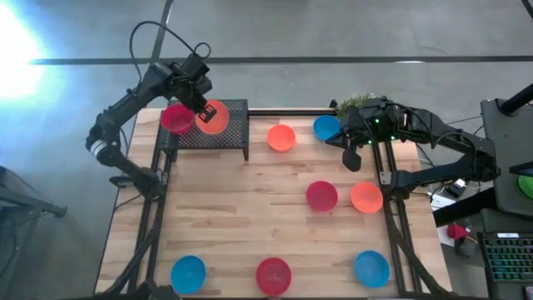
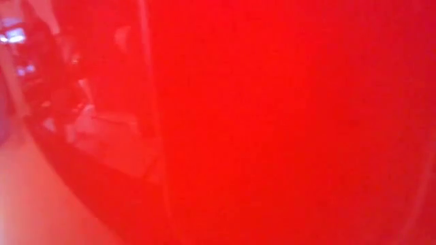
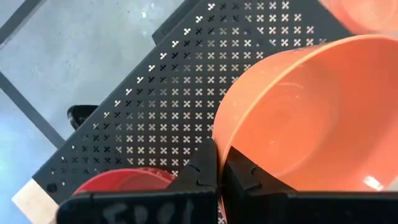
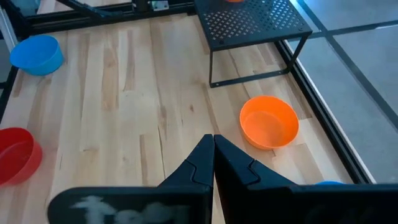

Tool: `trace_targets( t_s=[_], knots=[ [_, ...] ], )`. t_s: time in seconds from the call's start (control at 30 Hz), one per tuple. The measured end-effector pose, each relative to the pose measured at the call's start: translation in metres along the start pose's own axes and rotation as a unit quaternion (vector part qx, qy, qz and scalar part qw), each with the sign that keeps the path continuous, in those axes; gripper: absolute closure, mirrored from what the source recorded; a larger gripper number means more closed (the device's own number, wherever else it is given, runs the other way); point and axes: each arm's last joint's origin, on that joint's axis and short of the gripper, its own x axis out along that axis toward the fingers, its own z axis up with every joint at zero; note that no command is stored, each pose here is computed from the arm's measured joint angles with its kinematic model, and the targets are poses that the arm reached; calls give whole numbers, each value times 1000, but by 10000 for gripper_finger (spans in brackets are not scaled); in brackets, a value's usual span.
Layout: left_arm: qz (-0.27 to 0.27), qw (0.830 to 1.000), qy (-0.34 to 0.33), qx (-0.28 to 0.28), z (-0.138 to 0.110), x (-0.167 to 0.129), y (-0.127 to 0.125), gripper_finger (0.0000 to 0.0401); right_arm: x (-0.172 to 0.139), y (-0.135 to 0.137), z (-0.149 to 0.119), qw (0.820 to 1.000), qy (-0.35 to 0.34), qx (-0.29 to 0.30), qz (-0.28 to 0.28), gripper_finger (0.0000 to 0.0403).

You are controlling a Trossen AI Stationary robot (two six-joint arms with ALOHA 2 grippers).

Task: Pick & Place Mini bowls
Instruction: Put the bottom left orange bowl on the shelf

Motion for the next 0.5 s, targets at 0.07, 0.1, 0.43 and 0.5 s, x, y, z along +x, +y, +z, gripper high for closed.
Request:
trace_targets(
  t_s=[0.07,0.1,0.43,0.5],
  knots=[
    [-1,1000,5,6,2,3,0,401,0,0,0,1000,0,0,0,394],
    [0,1000,9,8,2,5,0,401,0,0,0,1000,0,0,0,394],
    [27,999,39,9,3,15,2,401,0,0,1,1000,-6,-5,0,394],
    [45,998,44,9,3,15,4,401,0,0,1,1000,-7,-11,0,394]
  ],
)
